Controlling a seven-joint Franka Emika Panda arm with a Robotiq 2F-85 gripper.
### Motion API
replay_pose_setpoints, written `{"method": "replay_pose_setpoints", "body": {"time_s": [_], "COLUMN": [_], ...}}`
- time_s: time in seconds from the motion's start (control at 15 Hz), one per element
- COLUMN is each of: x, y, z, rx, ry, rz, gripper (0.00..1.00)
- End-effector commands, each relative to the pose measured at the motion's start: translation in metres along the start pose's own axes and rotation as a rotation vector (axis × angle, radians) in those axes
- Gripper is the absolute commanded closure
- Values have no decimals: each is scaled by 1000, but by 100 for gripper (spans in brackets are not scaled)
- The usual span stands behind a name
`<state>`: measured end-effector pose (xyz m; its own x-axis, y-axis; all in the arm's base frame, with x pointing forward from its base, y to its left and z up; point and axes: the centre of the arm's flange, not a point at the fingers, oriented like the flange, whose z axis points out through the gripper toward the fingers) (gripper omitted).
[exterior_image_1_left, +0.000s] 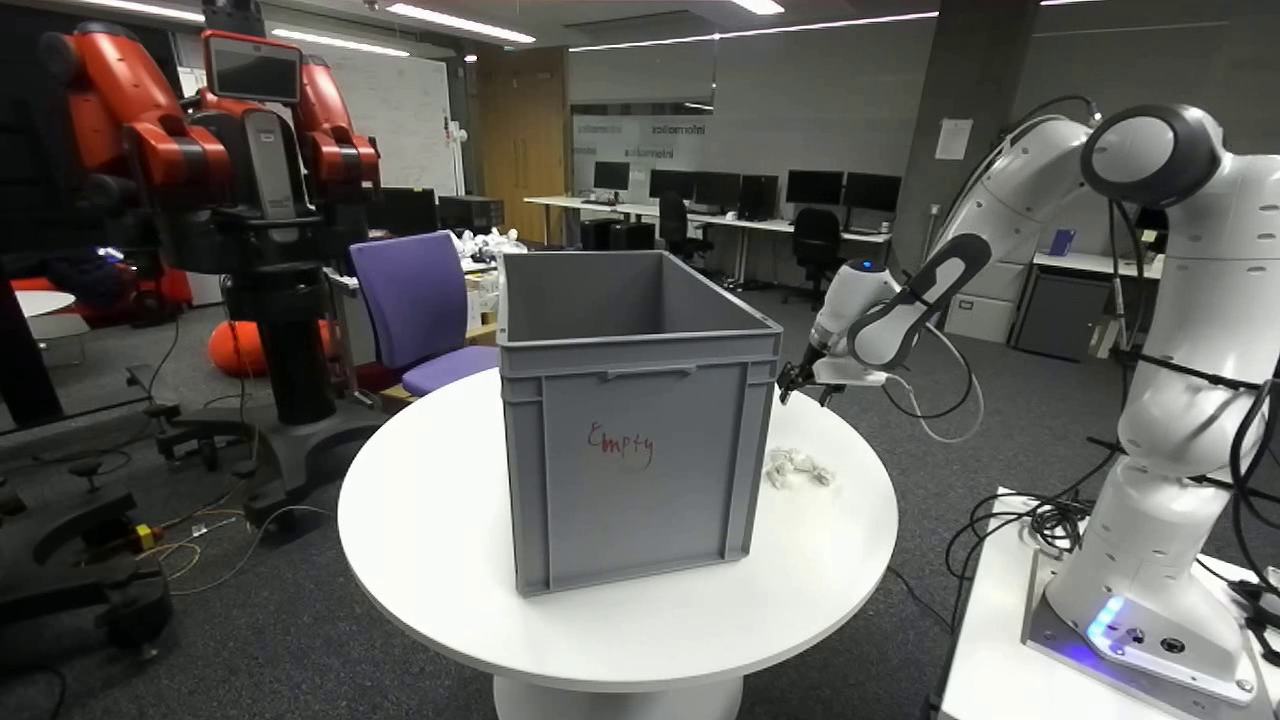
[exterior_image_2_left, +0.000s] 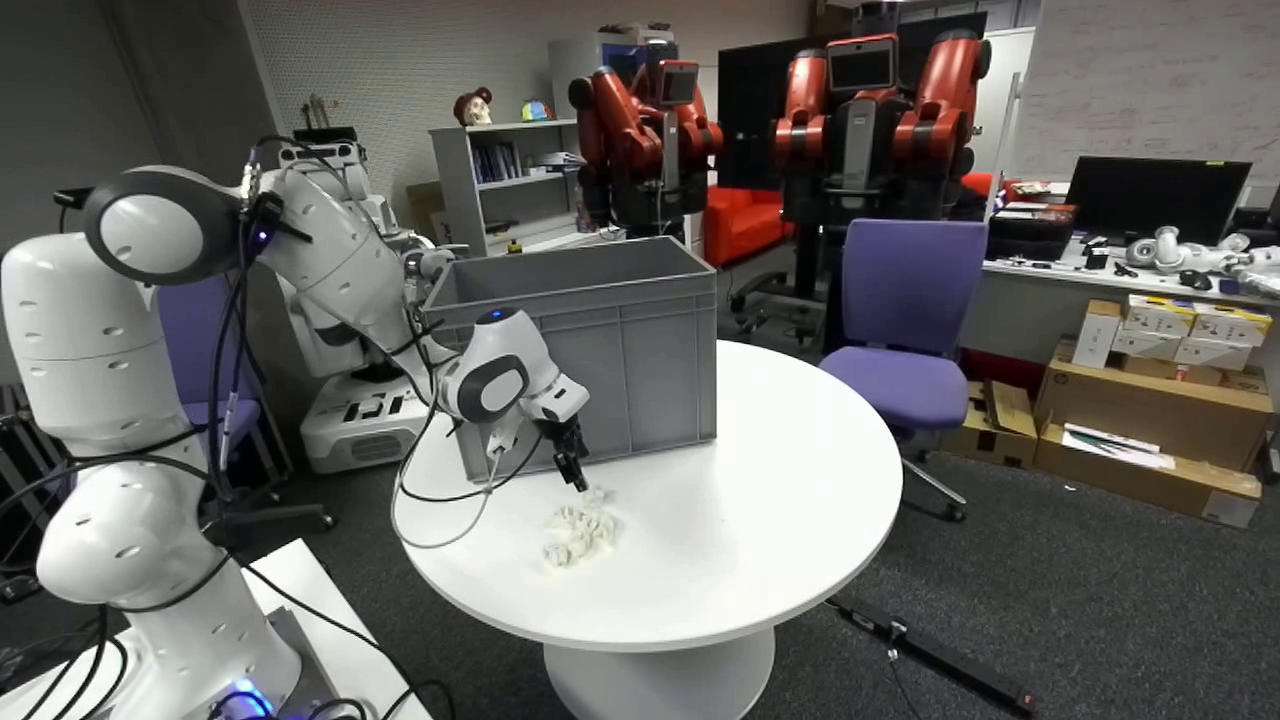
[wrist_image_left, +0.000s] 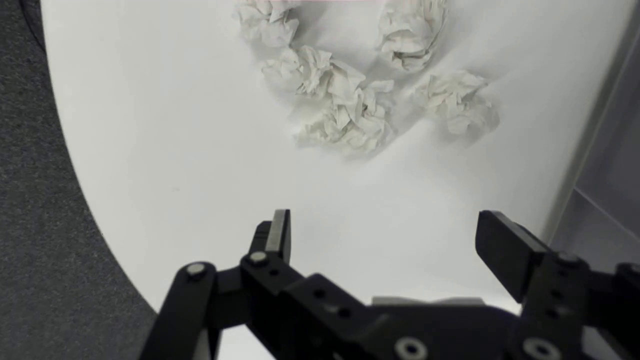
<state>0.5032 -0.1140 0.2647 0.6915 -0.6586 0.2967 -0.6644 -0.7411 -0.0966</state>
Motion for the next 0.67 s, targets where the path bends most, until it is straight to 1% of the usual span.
{"method": "replay_pose_setpoints", "body": {"time_s": [0.0, 0.13, 0.27, 0.6], "x": [27, 31, 38, 47], "y": [4, 2, 2, 2], "z": [25, 38, 50, 73], "rx": [62, 86, 94, 44], "ry": [-86, -120, -135, -152], "rz": [-33, -38, -33, -30], "gripper": [0, 0, 0, 0]}}
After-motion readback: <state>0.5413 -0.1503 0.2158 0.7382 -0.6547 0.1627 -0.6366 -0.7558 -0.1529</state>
